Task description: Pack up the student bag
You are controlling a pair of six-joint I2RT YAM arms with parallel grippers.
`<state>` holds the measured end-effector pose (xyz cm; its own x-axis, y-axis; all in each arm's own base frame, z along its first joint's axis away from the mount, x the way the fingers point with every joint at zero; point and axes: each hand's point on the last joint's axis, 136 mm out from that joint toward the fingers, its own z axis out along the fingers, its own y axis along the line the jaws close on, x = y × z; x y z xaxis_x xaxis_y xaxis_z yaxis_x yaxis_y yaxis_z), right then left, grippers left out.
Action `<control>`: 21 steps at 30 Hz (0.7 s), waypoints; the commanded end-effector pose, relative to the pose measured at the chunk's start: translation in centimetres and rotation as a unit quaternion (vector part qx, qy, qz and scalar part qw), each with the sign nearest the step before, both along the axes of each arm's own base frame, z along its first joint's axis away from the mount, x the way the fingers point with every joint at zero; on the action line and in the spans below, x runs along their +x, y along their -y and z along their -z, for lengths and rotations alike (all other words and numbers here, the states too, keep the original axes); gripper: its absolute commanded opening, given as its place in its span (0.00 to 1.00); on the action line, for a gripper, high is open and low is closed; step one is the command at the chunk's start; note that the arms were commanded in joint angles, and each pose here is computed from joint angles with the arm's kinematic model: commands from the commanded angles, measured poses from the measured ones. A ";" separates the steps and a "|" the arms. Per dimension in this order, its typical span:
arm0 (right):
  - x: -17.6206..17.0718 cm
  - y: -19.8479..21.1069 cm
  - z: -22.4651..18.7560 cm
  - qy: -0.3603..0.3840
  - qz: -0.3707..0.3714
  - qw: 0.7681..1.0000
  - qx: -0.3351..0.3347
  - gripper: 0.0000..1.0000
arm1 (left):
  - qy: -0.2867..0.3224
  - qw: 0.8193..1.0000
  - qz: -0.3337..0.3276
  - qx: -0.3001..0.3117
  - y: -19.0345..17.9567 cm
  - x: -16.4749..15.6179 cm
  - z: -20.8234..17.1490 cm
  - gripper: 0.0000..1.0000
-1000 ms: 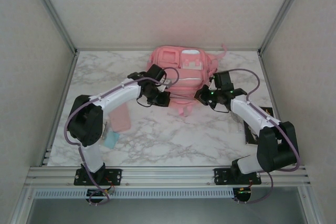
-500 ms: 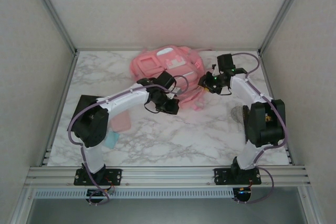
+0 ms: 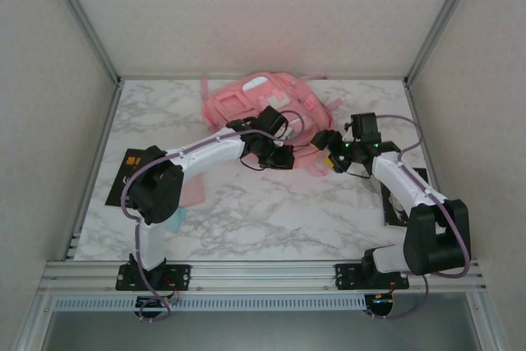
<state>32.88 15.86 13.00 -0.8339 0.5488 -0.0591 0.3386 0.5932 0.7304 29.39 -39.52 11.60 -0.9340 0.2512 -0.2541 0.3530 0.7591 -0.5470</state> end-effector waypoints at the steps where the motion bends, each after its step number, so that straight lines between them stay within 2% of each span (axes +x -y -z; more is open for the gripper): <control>1: 1.4 -2.9 -0.7 0.015 0.022 0.997 0.073 0.73 | 0.018 0.999 0.023 -0.028 1.7 -0.1 -1.5 0.00; 4: 2.8 -4.5 0.3 0.020 0.025 0.996 0.081 0.72 | 0.007 1.000 0.029 -0.006 0.7 -1.2 -0.4 0.00; 5: 3.2 -4.6 1.0 0.015 0.032 0.996 0.078 0.68 | 0.006 1.000 0.030 0.001 0.2 -1.5 -0.1 0.00; 6: 3.5 -4.6 1.6 0.011 0.036 0.996 0.076 0.60 | 0.007 1.000 0.028 0.011 -0.3 -1.7 0.2 0.00; 8: 4.1 -4.1 2.9 0.011 0.048 0.997 0.056 0.29 | 0.012 0.999 0.024 0.036 -1.7 -2.0 0.9 0.00; 10: 4.2 -3.4 3.6 0.017 0.056 0.998 0.034 0.03 | 0.013 0.998 0.018 0.056 -3.1 -2.1 1.4 0.00; 11: 4.1 -3.2 3.7 0.021 0.057 0.998 0.028 0.00 | 0.013 0.998 0.014 0.067 -3.9 -2.0 1.8 0.00; 15: 3.8 -2.9 2.8 0.035 0.052 0.998 0.018 0.00 | 0.028 0.991 -0.012 0.130 -8.6 -0.6 3.4 0.00; 21: 3.1 -2.4 1.5 0.043 0.035 0.998 -0.003 0.00 | 0.066 0.971 -0.092 0.209 -17.1 3.3 4.5 0.00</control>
